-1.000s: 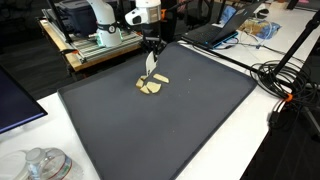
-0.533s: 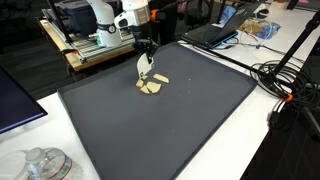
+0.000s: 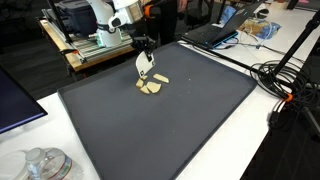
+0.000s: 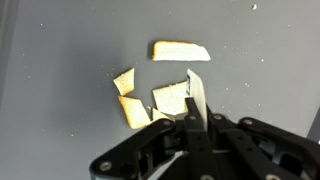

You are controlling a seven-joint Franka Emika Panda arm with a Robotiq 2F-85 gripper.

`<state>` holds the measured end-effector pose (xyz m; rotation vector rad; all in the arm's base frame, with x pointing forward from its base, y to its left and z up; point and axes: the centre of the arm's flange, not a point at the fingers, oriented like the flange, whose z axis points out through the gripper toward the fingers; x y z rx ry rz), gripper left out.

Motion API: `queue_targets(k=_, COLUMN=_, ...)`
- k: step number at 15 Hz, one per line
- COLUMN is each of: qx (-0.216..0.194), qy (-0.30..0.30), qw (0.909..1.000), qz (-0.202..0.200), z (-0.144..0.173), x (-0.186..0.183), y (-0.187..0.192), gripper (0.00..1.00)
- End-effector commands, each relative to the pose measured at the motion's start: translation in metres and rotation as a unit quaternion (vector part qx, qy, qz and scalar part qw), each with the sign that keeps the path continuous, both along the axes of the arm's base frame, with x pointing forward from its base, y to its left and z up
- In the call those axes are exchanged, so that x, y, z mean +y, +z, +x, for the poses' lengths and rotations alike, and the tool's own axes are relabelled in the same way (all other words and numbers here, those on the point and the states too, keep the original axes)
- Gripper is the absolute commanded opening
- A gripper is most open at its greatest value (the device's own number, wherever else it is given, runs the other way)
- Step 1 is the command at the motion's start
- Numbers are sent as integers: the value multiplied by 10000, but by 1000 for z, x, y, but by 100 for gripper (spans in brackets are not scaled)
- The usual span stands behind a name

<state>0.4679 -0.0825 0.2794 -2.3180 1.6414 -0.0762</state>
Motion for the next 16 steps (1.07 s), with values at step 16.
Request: queue_targets(k=16, qx=398, qy=-145, qw=9979, qz=-485, z=40, x=-47, y=-6, gripper=1)
